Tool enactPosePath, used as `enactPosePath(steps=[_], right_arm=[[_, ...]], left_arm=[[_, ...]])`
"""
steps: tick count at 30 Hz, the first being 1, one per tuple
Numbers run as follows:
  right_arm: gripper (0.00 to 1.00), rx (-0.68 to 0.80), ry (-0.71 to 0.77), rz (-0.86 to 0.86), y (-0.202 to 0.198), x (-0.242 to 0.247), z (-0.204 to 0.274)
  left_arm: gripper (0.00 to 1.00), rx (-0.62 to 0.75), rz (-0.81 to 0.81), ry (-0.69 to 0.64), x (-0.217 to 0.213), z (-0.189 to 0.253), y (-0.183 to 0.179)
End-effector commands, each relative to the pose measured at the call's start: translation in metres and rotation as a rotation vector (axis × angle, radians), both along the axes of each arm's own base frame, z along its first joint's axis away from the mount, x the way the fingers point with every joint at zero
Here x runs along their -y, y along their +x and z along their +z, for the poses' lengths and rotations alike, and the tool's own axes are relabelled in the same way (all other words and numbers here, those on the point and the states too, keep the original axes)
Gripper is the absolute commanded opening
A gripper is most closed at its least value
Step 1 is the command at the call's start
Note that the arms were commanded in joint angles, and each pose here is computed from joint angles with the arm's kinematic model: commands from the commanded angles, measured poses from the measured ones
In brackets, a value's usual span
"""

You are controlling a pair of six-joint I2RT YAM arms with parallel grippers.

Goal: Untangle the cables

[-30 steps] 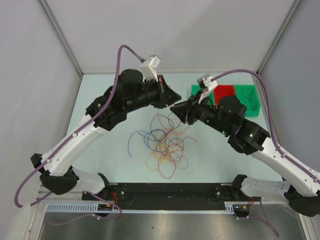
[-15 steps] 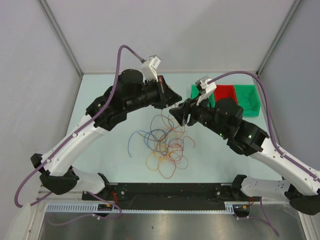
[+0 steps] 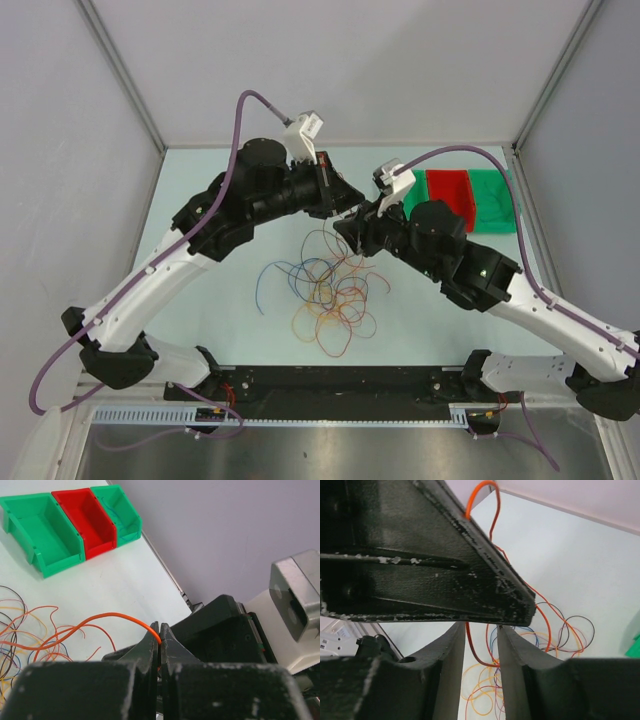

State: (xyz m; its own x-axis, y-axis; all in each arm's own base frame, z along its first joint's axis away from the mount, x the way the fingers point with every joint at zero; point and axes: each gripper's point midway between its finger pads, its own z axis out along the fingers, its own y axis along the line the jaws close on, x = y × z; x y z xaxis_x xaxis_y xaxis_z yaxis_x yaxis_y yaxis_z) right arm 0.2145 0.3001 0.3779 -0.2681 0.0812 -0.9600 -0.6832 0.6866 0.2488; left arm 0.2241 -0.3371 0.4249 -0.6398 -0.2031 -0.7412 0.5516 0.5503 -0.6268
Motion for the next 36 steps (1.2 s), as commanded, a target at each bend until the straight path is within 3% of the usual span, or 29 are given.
enactPosePath(steps=[1, 5, 7, 12, 13, 14, 15, 17, 18, 23, 28, 36], right_arm=[[0.28, 0.071, 0.077, 0.023, -0.005, -0.005, 0.028], [0.00, 0.083, 0.082, -0.024, -0.001, 0.005, 0.033], [0.00, 0.087, 0.081, -0.041, 0.000, 0.010, 0.034], [0.00, 0.115, 0.098, -0.081, -0.001, 0.026, 0.045], [0.00, 0.123, 0.104, -0.090, -0.001, 0.029, 0.048], [0.00, 0.132, 0.110, -0.096, -0.001, 0.032, 0.052], [0.00, 0.143, 0.113, -0.108, 0.001, 0.036, 0.055], [0.00, 0.162, 0.114, -0.131, 0.004, 0.043, 0.062], [0.00, 0.163, 0.106, -0.151, 0.009, 0.048, 0.063], [0.00, 0.224, 0.087, -0.203, 0.022, 0.063, 0.094], [0.00, 0.277, 0.029, -0.276, 0.046, 0.067, 0.121], [0.00, 0.391, 0.057, -0.427, 0.093, 0.089, 0.188]], left_arm=[[0.00, 0.009, -0.013, -0.040, 0.002, 0.013, -0.001], [0.00, 0.015, -0.012, -0.035, 0.001, 0.012, -0.001], [0.03, 0.025, -0.006, -0.030, -0.003, 0.012, -0.002], [0.28, 0.053, 0.058, 0.013, -0.019, 0.006, 0.004], [0.36, 0.061, 0.078, 0.016, -0.025, 0.007, 0.005], [0.63, 0.056, 0.090, 0.028, -0.029, 0.004, 0.006], [0.75, 0.053, 0.099, 0.043, -0.032, -0.002, 0.007], [0.95, 0.058, 0.122, 0.058, -0.044, -0.004, 0.005], [0.99, 0.060, 0.156, 0.085, -0.052, -0.012, 0.009], [1.00, 0.087, 0.291, 0.165, -0.105, -0.030, 0.002], [1.00, 0.066, 0.387, 0.283, -0.154, -0.076, -0.014], [1.00, 0.050, 0.403, 0.372, -0.196, -0.137, -0.044]])
